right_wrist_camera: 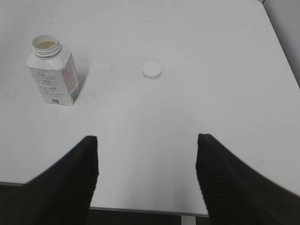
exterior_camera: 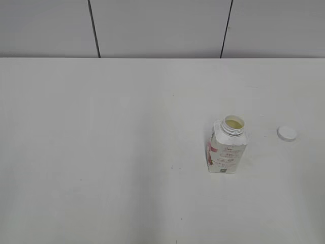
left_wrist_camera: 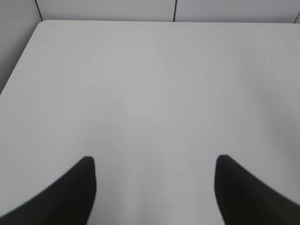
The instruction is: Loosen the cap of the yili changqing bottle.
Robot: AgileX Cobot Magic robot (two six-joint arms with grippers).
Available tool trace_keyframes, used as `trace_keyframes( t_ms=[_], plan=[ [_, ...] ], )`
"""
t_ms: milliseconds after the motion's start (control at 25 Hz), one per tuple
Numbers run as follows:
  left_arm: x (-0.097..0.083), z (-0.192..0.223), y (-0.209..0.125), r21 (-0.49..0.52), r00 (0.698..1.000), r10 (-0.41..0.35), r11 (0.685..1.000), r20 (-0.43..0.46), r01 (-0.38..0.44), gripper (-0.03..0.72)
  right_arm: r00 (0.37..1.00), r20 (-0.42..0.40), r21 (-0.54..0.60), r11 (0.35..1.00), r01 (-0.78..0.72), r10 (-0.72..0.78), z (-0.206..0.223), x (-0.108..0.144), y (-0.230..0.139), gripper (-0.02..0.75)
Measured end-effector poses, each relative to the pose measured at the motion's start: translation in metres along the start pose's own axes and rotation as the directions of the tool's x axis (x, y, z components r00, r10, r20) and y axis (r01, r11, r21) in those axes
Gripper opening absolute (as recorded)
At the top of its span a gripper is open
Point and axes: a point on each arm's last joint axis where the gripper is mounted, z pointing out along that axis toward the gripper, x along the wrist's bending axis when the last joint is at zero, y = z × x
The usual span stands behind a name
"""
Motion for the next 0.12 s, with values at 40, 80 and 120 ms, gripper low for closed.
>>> trace_keyframes(
  t_ms=[40,80,120],
  plan=[
    [0.0,0.0,0.0,0.0,1.0,0.0,1.0,0.0,0.0,0.488,1.0,0.0,0.0,1.0,0.0,0.0,0.0,0.0,0.0,0.52],
    [0.0,0.0,0.0,0.0,1.0,0.0,1.0,0.0,0.0,0.488,1.0,0.0,0.0,1.0,0.0,0.0,0.0,0.0,0.0,0.52],
    [0.0,0.0,0.0,0.0,1.0,0.0,1.0,0.0,0.0,0.488,1.0,0.0,0.0,1.0,0.0,0.0,0.0,0.0,0.0,0.52]
  ],
)
